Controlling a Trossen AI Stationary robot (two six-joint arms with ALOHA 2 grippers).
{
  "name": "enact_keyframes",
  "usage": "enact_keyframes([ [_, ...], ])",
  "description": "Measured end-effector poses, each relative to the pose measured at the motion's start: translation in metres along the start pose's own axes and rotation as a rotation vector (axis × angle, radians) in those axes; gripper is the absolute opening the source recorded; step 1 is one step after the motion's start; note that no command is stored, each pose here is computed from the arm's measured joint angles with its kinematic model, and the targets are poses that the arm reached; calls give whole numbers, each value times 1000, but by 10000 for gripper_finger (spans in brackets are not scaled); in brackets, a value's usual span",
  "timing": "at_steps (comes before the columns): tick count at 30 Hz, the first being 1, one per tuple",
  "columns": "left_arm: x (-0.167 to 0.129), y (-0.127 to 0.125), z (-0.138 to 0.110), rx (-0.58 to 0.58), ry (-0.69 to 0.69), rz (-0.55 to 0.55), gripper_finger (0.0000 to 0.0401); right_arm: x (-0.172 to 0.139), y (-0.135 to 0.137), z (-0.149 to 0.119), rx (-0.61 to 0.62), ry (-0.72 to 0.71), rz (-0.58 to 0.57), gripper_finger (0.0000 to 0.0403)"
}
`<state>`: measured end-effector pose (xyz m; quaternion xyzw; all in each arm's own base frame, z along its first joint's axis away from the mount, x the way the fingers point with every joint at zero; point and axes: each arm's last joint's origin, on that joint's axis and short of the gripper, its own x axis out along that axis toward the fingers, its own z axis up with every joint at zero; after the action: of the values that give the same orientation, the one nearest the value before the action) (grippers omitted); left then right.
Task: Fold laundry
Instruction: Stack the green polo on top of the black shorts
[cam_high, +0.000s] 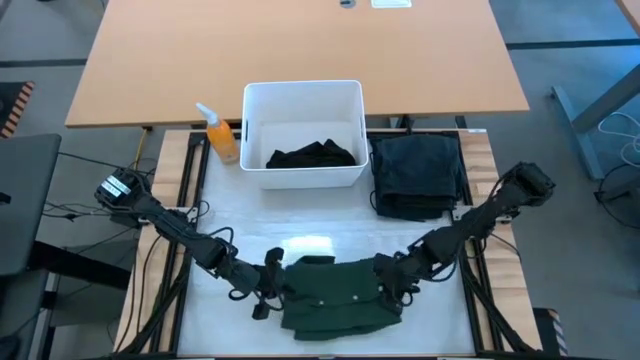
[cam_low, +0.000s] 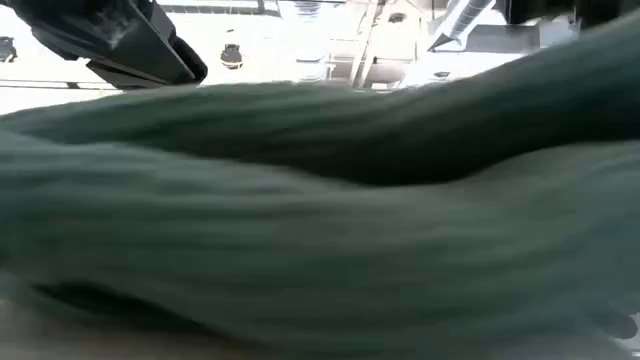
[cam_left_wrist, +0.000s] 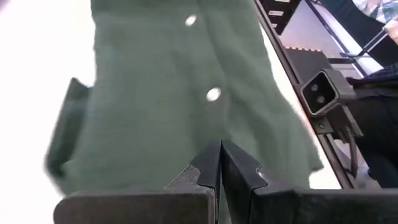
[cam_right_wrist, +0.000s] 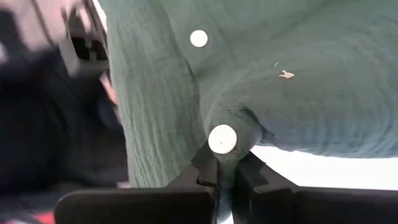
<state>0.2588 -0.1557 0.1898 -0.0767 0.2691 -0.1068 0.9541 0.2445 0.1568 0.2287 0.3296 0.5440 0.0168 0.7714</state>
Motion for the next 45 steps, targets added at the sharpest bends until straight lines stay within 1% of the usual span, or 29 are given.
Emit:
enact_keyframes([
  [5, 0, 1, 1, -2, -2, 6, 0, -56, 35, 10, -188, 79, -167, 32],
  [8, 0, 1, 0, -2, -3, 7, 0, -90, 51, 15, -347, 97, -282, 32],
  [11, 0, 1, 1, -2, -5, 11, 0, -120, 62, 21, -522, 89, -413, 32],
  [13, 0, 1, 1, -2, -5, 13, 0, -136, 70, 26, -609, 60, -475, 32],
  [17, 0, 1, 0, -1, -4, 13, 0, -161, 85, 39, -776, -54, -458, 32],
  [20, 1, 2, 0, -1, -1, 14, 0, -177, 91, 47, -803, -137, -470, 32],
  [27, 1, 2, 0, 21, 3, 15, 0, -204, 85, 60, -897, -196, -484, 32],
  [32, 0, 2, -1, 27, 3, 30, 0, -220, 74, 70, -1020, -208, -543, 32],
  [35, 0, 3, -2, 32, 16, 49, 0, -244, 63, 70, -1057, -277, -638, 32],
  [39, 1, 7, -5, 34, 46, 76, 0, -288, 44, 61, -1057, -404, -773, 32],
  [42, 2, 14, -4, 27, 59, 100, 0, -323, 29, 48, -1056, -496, -915, 32],
  [45, 4, 23, -2, 23, 63, 131, 0, -351, 14, 38, -1092, -522, -1085, 32],
])
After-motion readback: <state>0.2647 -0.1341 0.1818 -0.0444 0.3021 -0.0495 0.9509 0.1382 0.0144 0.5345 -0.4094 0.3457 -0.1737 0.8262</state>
